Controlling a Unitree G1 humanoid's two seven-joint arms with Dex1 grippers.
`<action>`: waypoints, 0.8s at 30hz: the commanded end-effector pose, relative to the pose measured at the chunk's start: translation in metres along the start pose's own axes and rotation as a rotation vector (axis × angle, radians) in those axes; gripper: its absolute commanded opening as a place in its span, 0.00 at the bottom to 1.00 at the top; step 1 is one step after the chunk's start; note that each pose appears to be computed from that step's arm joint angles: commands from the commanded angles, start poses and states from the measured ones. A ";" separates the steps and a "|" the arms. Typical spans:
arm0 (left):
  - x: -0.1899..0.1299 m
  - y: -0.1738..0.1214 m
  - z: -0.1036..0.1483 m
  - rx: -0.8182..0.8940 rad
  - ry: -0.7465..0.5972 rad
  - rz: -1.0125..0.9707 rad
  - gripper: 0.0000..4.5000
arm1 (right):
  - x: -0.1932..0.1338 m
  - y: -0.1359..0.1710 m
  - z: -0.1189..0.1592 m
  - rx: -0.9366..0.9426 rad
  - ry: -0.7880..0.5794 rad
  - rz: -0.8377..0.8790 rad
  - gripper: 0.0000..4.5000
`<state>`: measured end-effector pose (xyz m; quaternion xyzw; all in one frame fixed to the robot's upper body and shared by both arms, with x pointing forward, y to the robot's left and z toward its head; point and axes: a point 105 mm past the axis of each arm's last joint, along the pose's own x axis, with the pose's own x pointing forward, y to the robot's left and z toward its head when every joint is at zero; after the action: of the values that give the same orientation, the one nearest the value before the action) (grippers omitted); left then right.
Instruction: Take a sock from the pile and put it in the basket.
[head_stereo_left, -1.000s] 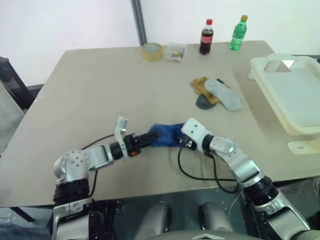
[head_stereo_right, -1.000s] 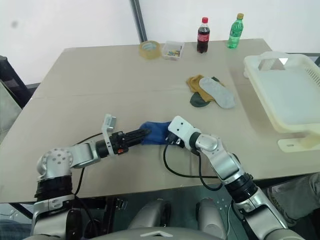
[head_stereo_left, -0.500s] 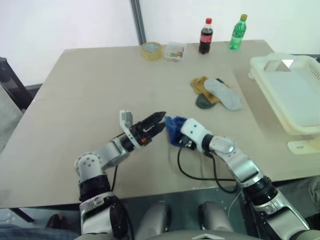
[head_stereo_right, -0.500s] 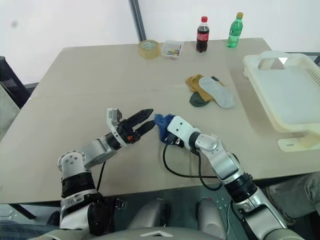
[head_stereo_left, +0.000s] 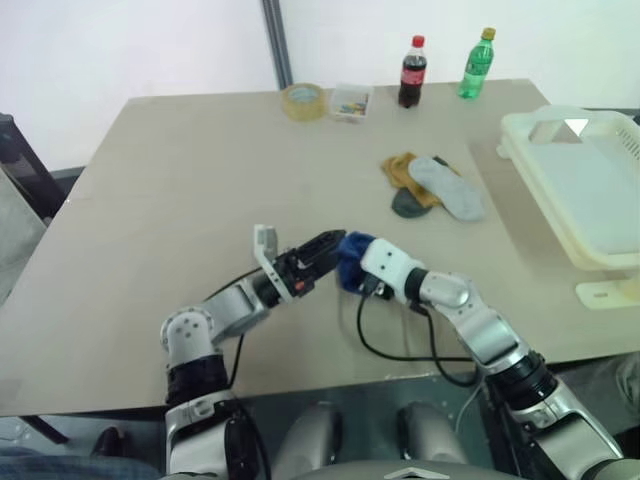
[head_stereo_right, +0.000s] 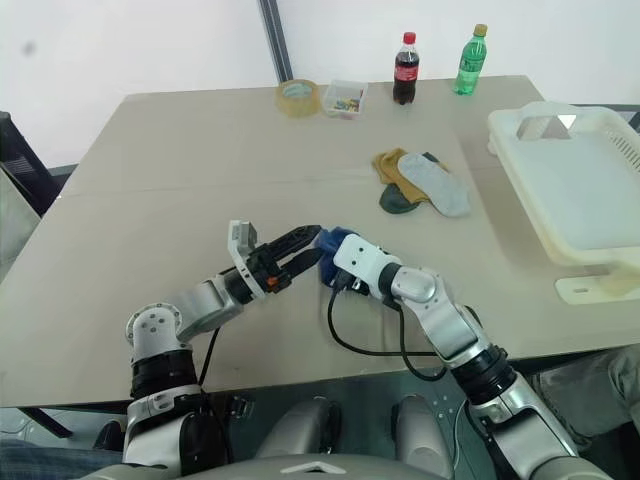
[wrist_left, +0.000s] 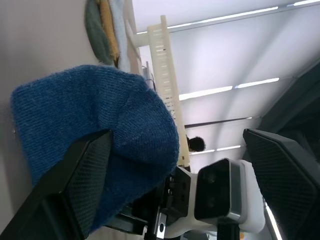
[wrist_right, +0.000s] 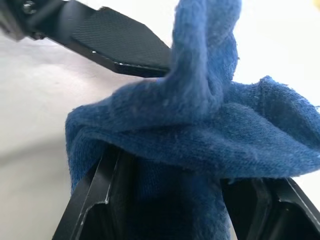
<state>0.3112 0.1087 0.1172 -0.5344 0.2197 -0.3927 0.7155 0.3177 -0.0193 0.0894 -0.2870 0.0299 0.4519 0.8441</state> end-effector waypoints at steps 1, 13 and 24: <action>0.002 -0.004 0.006 0.025 -0.006 -0.015 0.99 | 0.002 0.003 0.015 -0.112 -0.076 0.022 0.58; 0.004 -0.013 0.005 0.070 0.057 -0.051 0.99 | -0.013 -0.002 0.025 -0.244 -0.131 0.012 0.58; 0.002 -0.024 -0.005 0.115 0.224 -0.131 0.99 | -0.033 0.007 0.036 -0.204 -0.124 0.102 0.58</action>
<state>0.3012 0.1044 0.1317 -0.4680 0.2423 -0.4881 0.6957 0.2937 -0.0257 0.1097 -0.3492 -0.0306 0.5015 0.7910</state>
